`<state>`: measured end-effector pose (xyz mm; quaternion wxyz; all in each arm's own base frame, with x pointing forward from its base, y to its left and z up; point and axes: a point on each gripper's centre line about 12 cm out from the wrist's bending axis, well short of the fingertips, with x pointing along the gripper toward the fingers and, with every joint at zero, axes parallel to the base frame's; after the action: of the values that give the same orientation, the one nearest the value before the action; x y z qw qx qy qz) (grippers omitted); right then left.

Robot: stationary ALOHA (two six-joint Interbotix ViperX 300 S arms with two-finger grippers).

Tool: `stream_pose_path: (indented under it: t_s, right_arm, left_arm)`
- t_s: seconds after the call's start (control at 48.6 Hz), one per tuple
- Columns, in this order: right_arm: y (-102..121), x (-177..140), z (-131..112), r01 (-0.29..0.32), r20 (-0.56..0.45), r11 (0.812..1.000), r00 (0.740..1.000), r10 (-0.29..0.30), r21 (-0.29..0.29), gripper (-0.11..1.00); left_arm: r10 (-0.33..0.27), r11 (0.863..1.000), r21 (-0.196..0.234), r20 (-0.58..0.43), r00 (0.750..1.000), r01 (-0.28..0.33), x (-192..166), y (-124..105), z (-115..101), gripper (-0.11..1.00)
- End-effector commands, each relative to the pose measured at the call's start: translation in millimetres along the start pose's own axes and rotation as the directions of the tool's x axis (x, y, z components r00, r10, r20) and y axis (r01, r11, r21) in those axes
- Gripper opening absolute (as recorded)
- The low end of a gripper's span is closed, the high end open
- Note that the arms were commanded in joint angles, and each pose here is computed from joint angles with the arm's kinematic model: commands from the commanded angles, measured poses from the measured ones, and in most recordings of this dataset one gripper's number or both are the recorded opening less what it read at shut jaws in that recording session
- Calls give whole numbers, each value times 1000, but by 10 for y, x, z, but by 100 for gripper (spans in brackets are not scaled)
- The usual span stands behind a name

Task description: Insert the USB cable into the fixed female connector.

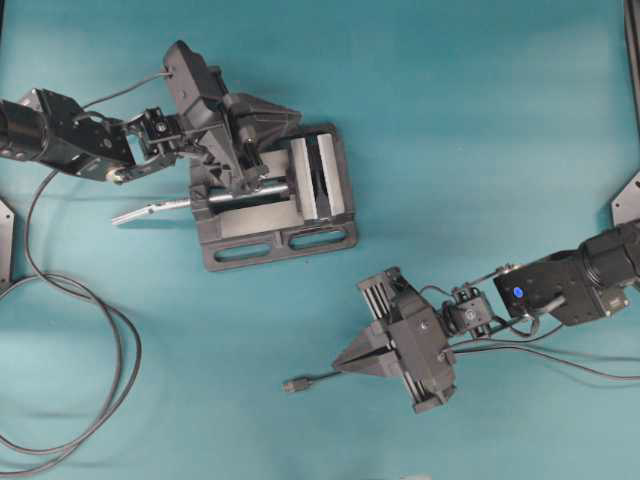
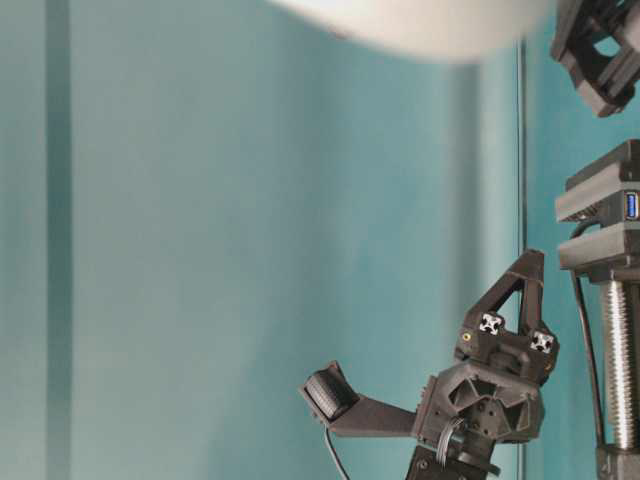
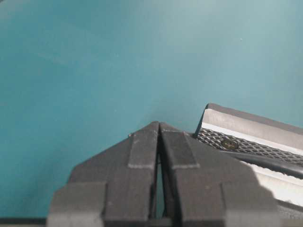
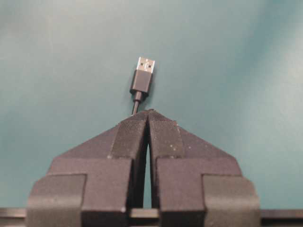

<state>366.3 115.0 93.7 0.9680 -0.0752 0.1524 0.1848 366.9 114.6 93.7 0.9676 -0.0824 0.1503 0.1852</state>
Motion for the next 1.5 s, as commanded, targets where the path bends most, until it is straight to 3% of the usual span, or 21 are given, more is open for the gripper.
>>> stream_pose_path:
  t_s: [0.0,0.226,0.452,0.576,0.72,0.823,0.843,0.884,1.049,1.255,1.481]
  right_arm:
    - [26,28,167,-5,53,1000,999,5,-3,-1]
    - [4,29,331,0,80,999,997,-4,43,-1]
    - [-3,58,372,-6,87,993,996,-5,122,0]
    - [-8,105,360,-4,61,990,998,-5,142,0]
    - [-13,195,324,0,29,990,1000,-4,142,1]
    - [-8,253,309,-2,26,989,1000,-2,145,14]
    - [-15,266,304,0,24,989,1000,-4,145,18]
    - [-10,285,302,-2,25,989,1000,-2,145,28]
    - [-15,342,312,-1,17,990,1000,-2,142,69]
    - [-19,382,213,13,-81,989,997,-1,146,59]
    - [-26,544,128,20,-141,989,990,1,145,60]
  left_arm:
    - [-41,998,42,55,998,38,-35,-104,211,1]
    - [-51,998,34,63,997,49,-331,-115,272,0]
    - [-136,989,61,15,991,134,-833,-363,276,2]
    - [-192,978,77,-5,981,191,-1095,-503,315,25]
    - [-253,966,72,40,967,250,-1364,-615,391,67]
    - [-318,948,62,85,944,313,-1560,-734,431,93]
    - [-327,944,79,82,941,321,-1592,-744,414,95]
    - [-340,940,67,90,936,335,-1653,-751,397,99]
    - [-346,938,65,71,936,341,-1873,-646,218,97]
    - [-349,937,60,89,933,345,-2182,-485,72,97]
    - [-333,939,49,-107,937,340,-2424,-360,-194,97]
